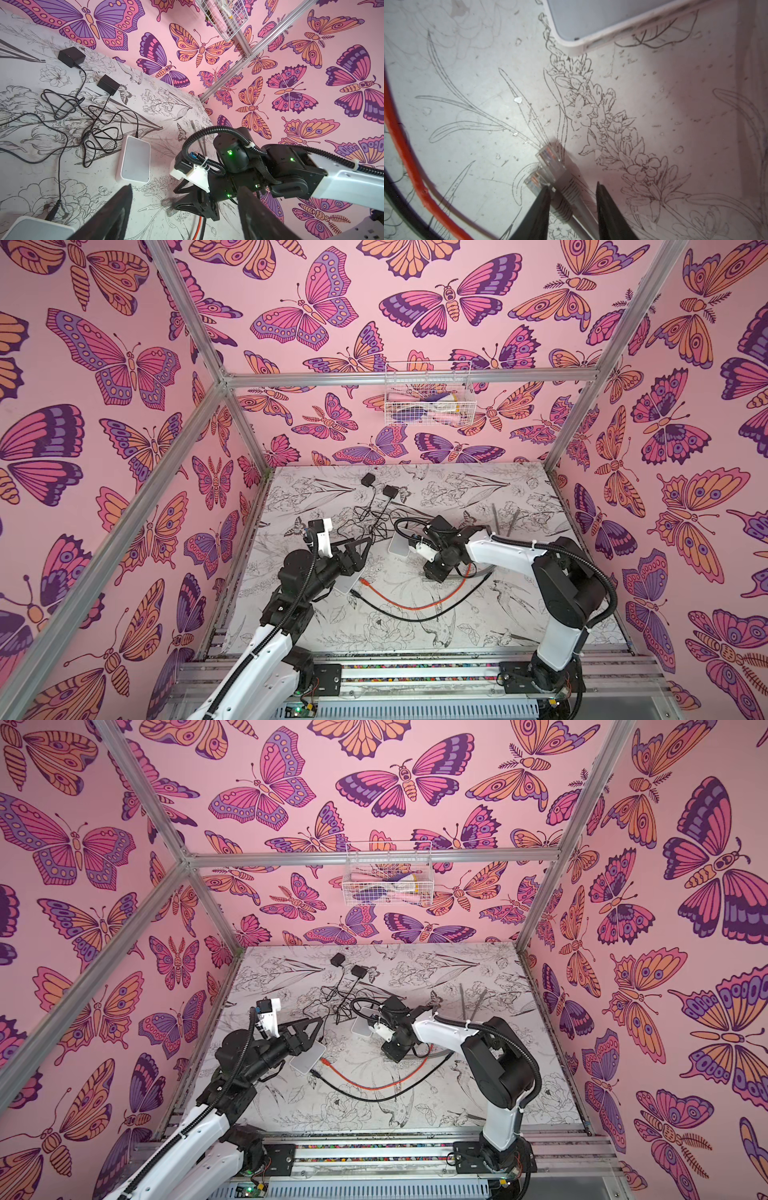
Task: Insert the plug into the switch port
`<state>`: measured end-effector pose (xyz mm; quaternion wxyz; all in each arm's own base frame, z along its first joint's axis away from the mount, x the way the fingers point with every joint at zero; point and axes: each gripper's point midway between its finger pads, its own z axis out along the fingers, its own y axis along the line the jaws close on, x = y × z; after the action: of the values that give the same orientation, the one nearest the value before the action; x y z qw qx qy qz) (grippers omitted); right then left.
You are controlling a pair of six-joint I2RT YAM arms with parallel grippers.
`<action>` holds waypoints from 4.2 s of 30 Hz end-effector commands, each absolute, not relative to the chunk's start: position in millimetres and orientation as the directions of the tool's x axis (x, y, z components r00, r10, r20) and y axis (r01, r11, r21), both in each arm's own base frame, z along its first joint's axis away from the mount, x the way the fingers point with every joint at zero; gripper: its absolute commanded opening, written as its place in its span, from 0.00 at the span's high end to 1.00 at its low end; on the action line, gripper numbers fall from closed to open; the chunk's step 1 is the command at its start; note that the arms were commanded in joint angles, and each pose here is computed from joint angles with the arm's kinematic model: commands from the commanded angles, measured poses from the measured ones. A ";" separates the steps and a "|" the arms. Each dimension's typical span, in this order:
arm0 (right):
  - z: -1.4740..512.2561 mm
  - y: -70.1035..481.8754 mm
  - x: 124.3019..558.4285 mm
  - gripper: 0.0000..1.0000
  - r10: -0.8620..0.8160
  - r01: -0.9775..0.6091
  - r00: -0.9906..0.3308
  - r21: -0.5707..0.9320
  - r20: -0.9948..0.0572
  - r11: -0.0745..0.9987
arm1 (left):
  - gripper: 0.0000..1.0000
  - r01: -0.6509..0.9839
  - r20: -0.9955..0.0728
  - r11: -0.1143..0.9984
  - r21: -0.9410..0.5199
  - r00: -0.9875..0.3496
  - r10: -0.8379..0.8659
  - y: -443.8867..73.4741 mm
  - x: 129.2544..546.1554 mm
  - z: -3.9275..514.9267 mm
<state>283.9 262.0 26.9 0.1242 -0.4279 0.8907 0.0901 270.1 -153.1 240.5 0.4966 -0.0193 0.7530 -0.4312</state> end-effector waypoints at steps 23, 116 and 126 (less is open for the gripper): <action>75.7 245.7 363.0 1.00 -0.694 -0.648 -0.569 -0.280 -0.441 0.708 | 0.33 0.415 -0.741 0.630 -0.657 -0.511 -0.436 -152.6 261.8 245.0; 244.5 268.3 211.5 1.00 -0.255 -0.912 -0.239 0.126 -0.937 0.390 | 0.59 0.819 -0.847 0.215 -0.532 -0.520 -0.115 -338.4 213.4 243.0; 244.0 270.3 211.1 1.00 -0.253 -0.915 -0.242 0.133 -0.937 0.380 | 0.64 0.818 -0.850 0.231 -0.527 -0.515 -0.113 -337.4 215.2 240.0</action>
<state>211.5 264.8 220.0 0.4291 -0.4146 0.7212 0.3520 221.1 -336.7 237.5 0.4131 0.2515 0.6751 -0.5571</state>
